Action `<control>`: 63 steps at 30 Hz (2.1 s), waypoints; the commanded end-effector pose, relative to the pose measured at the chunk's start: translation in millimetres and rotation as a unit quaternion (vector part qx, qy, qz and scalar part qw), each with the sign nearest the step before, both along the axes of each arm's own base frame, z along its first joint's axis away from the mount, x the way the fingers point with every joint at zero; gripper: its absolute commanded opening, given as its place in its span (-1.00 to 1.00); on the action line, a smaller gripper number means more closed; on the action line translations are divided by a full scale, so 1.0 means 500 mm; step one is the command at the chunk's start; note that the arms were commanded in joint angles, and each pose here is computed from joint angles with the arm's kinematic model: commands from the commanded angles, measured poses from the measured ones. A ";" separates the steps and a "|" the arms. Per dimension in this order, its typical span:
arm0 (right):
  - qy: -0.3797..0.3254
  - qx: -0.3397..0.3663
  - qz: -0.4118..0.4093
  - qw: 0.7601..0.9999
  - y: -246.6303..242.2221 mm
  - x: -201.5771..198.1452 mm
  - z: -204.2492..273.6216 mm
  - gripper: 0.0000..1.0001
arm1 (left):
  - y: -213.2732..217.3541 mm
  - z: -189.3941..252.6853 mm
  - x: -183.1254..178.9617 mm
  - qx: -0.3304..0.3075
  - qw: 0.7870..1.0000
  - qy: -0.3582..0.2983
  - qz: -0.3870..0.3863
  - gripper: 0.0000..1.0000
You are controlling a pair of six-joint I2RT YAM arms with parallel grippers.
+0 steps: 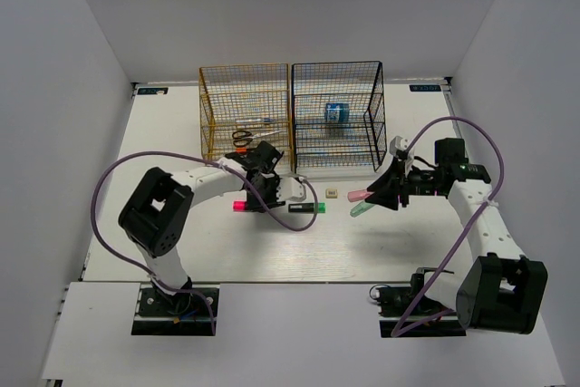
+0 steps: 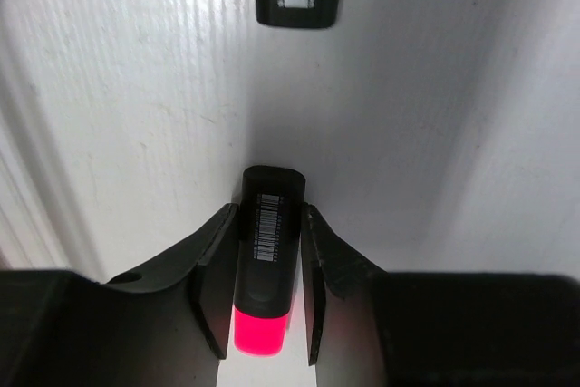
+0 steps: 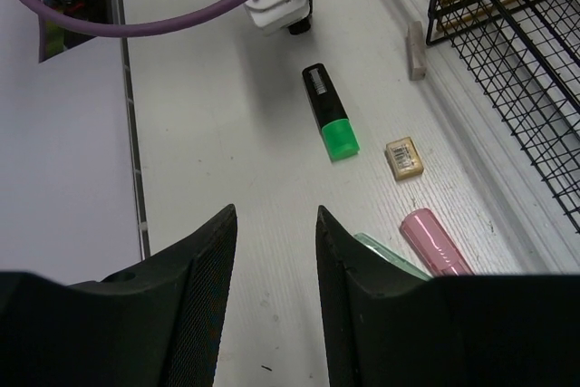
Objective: Sort the stationery into containers
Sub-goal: Pick up the pen from the center of the board, then place the pen in the storage box, then pick up the pen from the center of the board.
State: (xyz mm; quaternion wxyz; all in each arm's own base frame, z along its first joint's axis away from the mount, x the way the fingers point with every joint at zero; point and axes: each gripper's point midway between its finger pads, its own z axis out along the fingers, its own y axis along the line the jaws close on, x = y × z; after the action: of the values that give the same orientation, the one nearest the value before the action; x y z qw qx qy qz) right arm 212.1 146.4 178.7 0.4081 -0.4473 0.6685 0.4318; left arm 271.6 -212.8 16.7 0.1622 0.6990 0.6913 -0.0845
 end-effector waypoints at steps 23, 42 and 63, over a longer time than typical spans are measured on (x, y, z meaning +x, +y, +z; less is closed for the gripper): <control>-0.007 0.006 -0.017 1.000 -0.003 -0.001 0.007 -1.00 | -0.028 0.445 0.276 -0.163 0.957 -0.201 0.133 -1.00; 0.006 0.009 -0.008 1.000 -0.002 -0.004 0.004 -0.65 | 0.006 0.333 0.317 -0.132 0.960 -0.192 0.154 0.15; -0.219 -0.258 0.149 0.929 0.052 0.117 -0.103 0.20 | 0.099 0.437 -0.026 -0.314 0.849 -0.069 0.419 0.43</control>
State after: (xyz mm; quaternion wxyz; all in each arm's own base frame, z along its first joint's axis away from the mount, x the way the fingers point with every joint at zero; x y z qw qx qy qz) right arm 208.0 176.1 145.7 0.3313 -0.6420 0.5770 0.3809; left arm 312.9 -178.8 268.3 0.4881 0.3445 0.7921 -0.1251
